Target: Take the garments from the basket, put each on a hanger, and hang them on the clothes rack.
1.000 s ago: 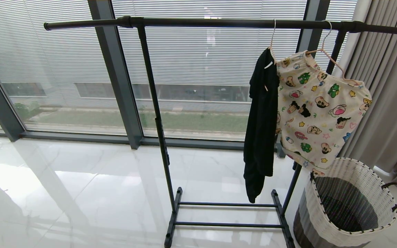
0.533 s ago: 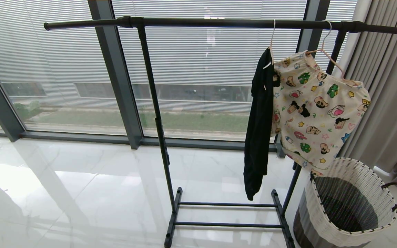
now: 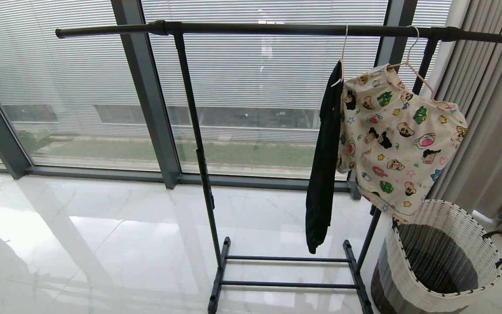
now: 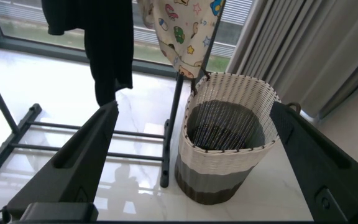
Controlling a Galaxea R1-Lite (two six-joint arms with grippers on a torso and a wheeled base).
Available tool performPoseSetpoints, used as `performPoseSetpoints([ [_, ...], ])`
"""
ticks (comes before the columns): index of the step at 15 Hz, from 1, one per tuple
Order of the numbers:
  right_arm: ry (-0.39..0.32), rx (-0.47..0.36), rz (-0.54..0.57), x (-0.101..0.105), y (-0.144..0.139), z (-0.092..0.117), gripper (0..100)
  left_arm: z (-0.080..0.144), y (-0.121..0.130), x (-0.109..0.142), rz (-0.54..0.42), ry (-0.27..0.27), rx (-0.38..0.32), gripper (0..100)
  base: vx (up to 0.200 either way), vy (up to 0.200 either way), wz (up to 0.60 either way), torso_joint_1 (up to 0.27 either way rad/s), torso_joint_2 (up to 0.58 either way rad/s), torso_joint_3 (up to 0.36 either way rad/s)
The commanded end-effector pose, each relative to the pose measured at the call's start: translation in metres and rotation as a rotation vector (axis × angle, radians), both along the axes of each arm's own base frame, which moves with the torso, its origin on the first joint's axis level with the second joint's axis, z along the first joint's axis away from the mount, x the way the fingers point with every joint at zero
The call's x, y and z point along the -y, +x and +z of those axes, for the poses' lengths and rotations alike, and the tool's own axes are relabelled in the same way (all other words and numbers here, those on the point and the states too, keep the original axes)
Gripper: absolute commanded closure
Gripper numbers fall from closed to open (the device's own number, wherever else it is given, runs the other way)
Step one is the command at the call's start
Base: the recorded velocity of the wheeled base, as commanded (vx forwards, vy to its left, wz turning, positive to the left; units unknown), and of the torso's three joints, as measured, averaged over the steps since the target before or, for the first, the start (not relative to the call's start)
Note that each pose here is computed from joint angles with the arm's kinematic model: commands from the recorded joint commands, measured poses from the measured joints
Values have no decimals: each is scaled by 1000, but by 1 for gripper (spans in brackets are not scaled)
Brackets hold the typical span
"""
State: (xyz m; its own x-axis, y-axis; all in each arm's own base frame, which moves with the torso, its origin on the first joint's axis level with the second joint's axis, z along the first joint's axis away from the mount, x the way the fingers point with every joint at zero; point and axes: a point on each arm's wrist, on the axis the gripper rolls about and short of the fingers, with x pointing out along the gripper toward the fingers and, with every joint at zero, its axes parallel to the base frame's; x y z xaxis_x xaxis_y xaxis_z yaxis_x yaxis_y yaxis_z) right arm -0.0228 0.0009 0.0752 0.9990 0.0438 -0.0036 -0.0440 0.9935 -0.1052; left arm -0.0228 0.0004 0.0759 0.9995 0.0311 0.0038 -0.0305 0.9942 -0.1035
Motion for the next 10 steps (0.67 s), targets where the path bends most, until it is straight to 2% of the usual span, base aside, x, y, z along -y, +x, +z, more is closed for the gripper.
performPoseSetpoints([
  [1,0,1,1,0,0,0,0,0,0,0,1,-1,1,0,0,0,0,0,0,0],
  [10,7,0,-1,0,0,0,0,0,0,0,1,-1,1,0,0,0,0,0,0,0],
])
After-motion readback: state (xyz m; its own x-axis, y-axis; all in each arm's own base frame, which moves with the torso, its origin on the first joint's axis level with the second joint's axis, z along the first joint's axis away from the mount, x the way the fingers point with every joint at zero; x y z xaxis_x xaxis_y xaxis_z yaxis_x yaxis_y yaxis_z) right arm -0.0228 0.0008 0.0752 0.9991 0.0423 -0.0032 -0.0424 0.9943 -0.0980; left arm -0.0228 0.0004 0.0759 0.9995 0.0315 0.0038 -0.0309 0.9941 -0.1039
